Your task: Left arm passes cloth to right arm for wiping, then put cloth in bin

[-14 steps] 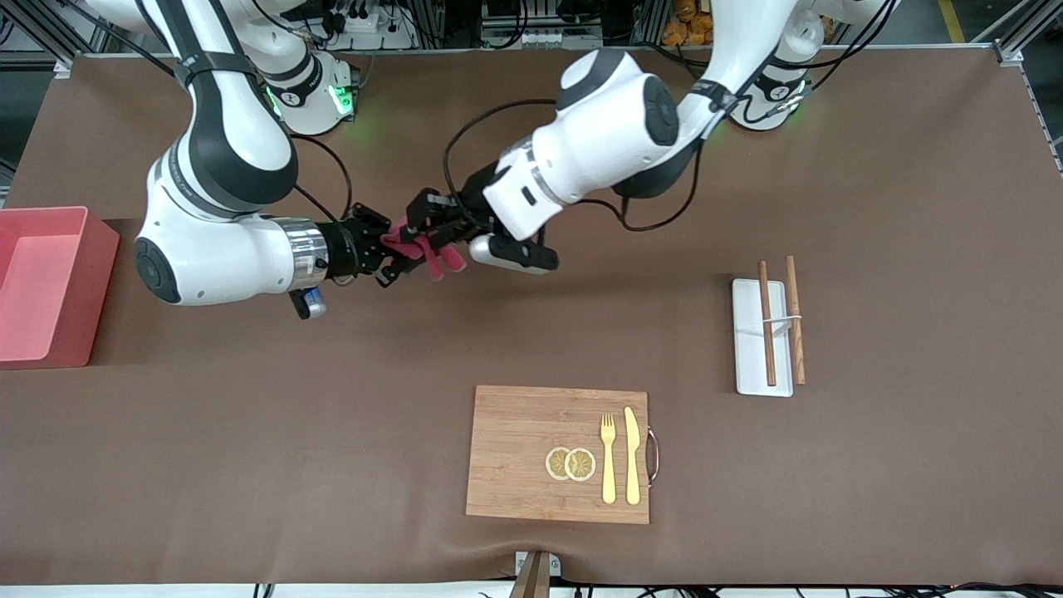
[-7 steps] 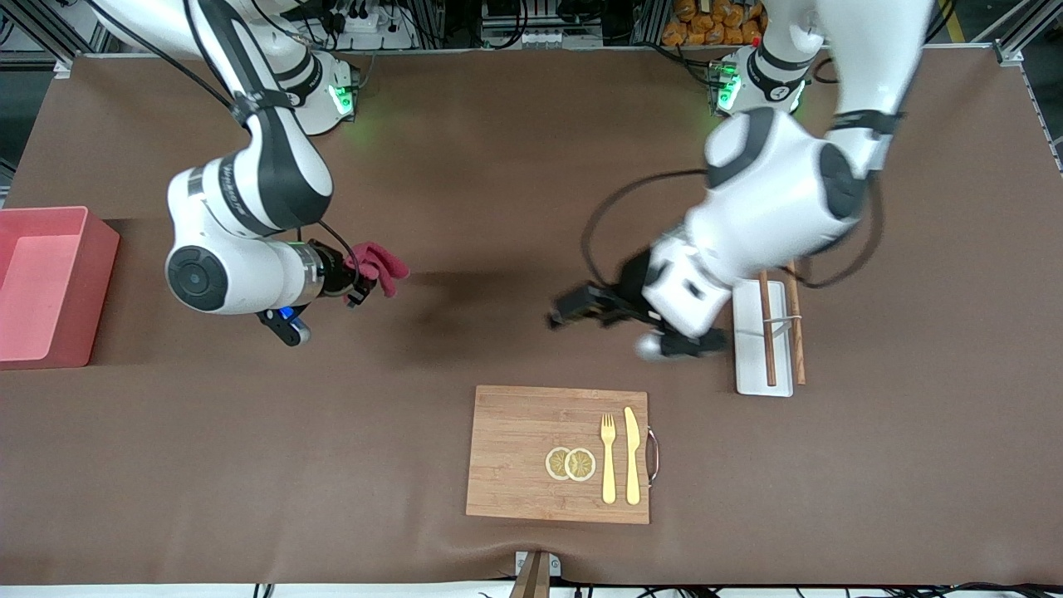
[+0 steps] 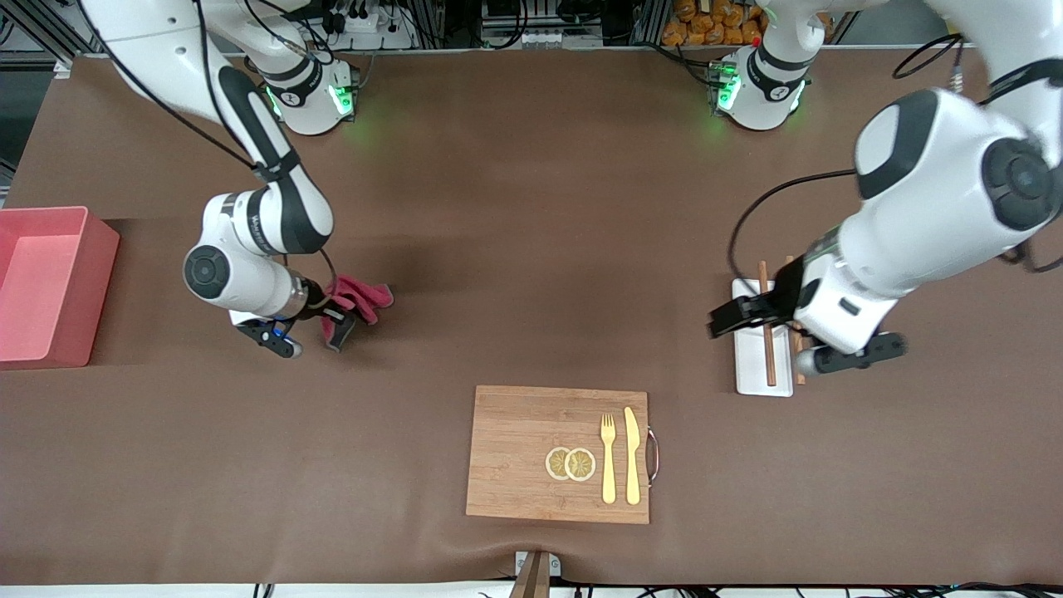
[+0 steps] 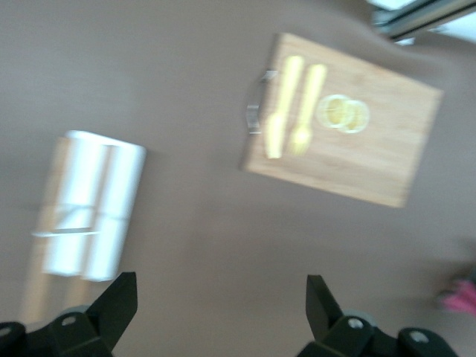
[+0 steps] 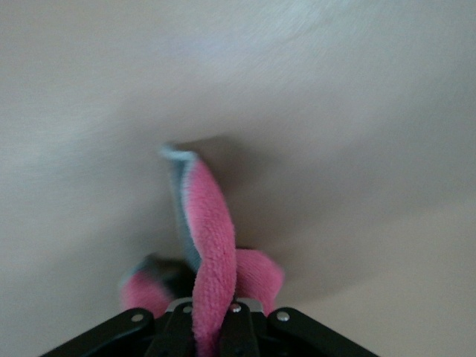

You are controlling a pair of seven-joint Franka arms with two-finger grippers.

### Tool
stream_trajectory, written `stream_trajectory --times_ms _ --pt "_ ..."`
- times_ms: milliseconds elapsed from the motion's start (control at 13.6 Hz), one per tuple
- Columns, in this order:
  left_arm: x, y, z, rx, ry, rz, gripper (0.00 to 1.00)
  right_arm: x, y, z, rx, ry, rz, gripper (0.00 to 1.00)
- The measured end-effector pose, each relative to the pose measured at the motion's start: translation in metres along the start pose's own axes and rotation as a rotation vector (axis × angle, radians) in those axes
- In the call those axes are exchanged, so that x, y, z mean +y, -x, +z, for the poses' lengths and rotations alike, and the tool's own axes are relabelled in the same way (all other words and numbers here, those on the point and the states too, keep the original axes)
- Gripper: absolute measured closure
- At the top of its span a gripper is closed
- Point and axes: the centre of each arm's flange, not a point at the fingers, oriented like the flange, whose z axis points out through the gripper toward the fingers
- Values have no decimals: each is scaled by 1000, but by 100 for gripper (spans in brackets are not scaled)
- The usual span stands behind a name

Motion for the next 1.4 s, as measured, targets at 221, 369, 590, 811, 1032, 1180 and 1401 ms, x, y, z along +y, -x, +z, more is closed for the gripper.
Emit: stream_trajectory --times_ms 221,369,590,811,1032,1180,1401 --pt "-41 2 -28 -18 -70 59 0 112 -57 -24 52 -22 -221 96" --pt "-72 3 -47 -36 -94 102 0 192 -88 -46 100 -3 -379 96" --pt "-111 12 -72 -44 -150 164 0 266 -113 -74 138 105 -551 96" --pt "-133 33 -93 -39 -180 226 0 292 -132 -110 178 195 -642 96" --pt "-134 52 -105 -47 -185 249 0 285 -131 -93 129 175 -627 96" --pt "-121 61 -109 -48 -186 253 0 263 -129 -59 92 150 -580 96" --pt "-111 69 -115 -35 -186 241 0 191 -118 -31 72 100 -500 96"
